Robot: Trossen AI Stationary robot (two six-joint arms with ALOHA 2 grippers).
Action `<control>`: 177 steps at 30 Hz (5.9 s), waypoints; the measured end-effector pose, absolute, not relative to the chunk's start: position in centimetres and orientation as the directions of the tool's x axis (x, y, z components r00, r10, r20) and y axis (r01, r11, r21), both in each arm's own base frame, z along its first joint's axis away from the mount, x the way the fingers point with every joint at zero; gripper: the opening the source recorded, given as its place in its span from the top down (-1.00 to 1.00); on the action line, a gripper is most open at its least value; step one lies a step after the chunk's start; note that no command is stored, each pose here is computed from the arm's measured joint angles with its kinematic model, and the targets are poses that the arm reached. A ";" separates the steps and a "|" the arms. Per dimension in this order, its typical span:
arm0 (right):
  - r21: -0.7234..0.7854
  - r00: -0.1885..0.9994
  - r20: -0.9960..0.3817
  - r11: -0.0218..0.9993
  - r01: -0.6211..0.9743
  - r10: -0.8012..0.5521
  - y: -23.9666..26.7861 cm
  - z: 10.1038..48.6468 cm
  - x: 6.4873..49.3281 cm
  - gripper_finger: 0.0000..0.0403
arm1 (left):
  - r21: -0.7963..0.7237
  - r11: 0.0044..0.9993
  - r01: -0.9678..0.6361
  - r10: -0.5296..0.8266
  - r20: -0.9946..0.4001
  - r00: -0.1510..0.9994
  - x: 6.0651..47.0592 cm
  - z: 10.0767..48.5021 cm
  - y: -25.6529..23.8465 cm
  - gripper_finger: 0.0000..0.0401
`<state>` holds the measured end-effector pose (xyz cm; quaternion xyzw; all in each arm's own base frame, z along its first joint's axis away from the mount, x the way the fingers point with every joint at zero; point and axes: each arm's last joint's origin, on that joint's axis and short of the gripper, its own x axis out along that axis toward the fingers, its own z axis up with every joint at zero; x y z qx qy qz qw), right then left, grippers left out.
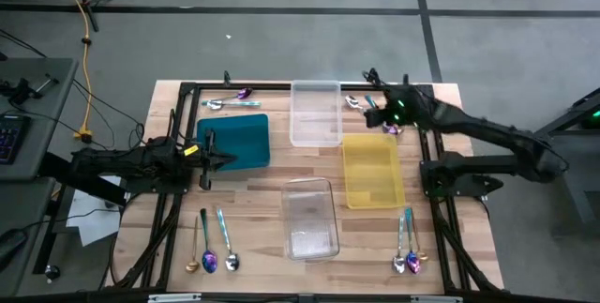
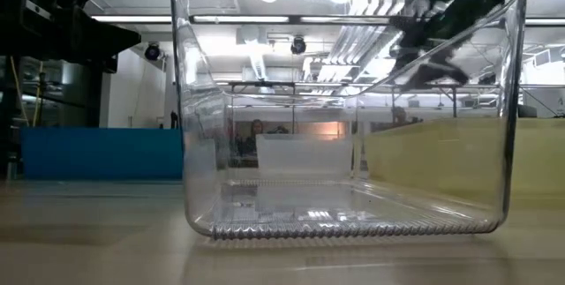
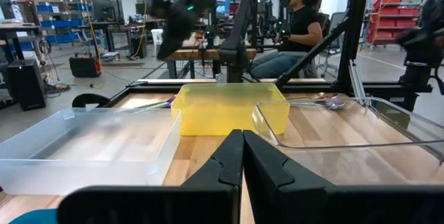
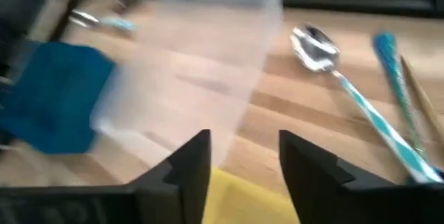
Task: Sort silverware by color (type)
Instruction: Put the white spoon into the yellow bin
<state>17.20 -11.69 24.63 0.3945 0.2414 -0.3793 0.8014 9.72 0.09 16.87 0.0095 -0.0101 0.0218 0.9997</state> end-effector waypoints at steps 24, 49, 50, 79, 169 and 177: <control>0.080 0.169 -0.976 0.502 0.861 -0.135 -23.2 17.2 21.0 0.03 | 0.018 0.999 -0.043 0.043 0.020 0.999 9.7 16.9 0.1 0.98; -0.027 0.056 -0.989 0.540 0.841 -0.137 -23.7 14.9 21.2 0.35 | 0.019 0.999 -0.043 0.043 0.020 0.999 9.7 16.9 0.1 0.98; -0.027 0.056 -0.989 0.540 0.841 -0.137 -23.7 14.9 21.2 0.36 | 0.019 0.999 -0.043 0.043 0.020 0.999 9.7 16.9 0.1 0.98; -0.002 0.035 -0.997 0.502 0.865 -0.063 -23.7 13.4 21.3 0.38 | 0.018 0.999 -0.043 0.043 0.020 0.999 9.7 16.9 0.1 0.98; 0.041 0.075 -0.997 0.568 0.822 -0.037 2.8 17.1 24.6 0.72 | 0.019 0.999 -0.043 0.043 0.021 0.999 9.7 16.9 0.1 0.98; 0.059 0.069 -0.998 0.630 0.774 0.009 2.9 17.2 24.6 0.54 | 0.019 0.999 -0.043 0.043 0.020 0.999 9.7 16.9 0.1 0.98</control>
